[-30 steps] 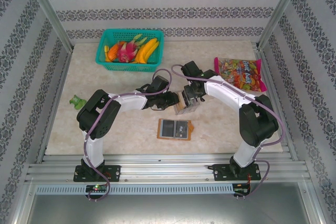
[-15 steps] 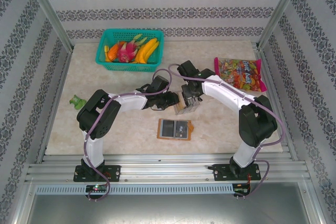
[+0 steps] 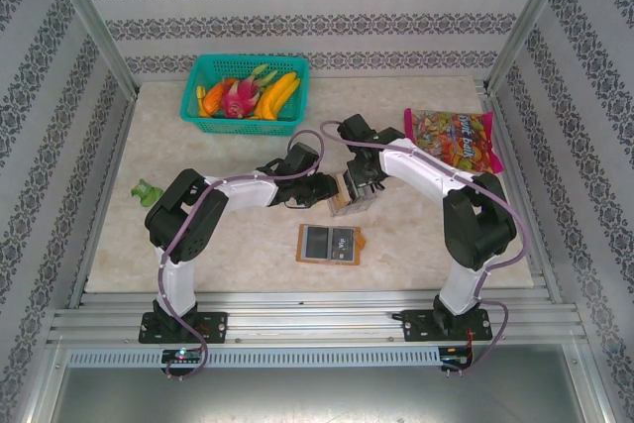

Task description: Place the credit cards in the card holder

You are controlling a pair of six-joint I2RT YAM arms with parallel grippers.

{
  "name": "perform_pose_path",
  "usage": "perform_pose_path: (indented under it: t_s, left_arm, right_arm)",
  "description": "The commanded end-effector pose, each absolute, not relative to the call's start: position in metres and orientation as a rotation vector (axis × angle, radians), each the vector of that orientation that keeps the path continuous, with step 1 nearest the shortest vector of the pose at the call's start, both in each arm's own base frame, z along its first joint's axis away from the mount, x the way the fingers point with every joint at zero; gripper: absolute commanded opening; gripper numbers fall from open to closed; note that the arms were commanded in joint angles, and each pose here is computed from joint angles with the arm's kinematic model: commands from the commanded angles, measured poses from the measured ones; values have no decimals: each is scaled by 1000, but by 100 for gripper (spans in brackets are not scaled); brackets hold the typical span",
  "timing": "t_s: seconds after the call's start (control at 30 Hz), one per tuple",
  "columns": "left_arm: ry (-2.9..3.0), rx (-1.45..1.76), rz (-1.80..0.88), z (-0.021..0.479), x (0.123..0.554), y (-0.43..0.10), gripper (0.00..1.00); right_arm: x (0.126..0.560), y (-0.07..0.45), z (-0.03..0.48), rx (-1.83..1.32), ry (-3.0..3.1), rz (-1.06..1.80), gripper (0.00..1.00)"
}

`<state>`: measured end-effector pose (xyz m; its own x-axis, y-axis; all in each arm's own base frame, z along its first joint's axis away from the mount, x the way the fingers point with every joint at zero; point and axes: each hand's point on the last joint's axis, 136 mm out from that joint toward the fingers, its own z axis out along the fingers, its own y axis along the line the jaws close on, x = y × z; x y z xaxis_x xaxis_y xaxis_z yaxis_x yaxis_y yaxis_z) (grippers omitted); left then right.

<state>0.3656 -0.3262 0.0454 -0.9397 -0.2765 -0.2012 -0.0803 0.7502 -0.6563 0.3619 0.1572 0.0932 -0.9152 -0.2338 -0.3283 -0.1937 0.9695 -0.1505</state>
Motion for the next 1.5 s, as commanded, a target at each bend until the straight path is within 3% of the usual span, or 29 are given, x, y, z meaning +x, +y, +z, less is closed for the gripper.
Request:
perform_pose_path:
  t_s: [0.0, 0.33, 0.63, 0.83, 1.2, 1.47]
  left_arm:
    - [2723, -322, -923, 26, 363, -315, 38]
    - [2722, -321, -923, 26, 363, -315, 38]
    - [2724, -324, -932, 27, 362, -315, 38]
    - [2725, -325, -928, 27, 362, -315, 38]
    - [2724, -321, -930, 28, 363, -316, 38]
    - [2725, -314, -936, 29, 363, -317, 38]
  right_arm:
    - [352, 179, 89, -331, 2807, 5, 7]
    - [353, 172, 122, -314, 2731, -68, 6]
    - [348, 181, 95, -324, 2814, -92, 8]
    - [344, 191, 91, -330, 2835, -35, 14]
    - [358, 167, 136, -210, 2686, 29, 37]
    - [363, 148, 106, -81, 2780, 148, 39]
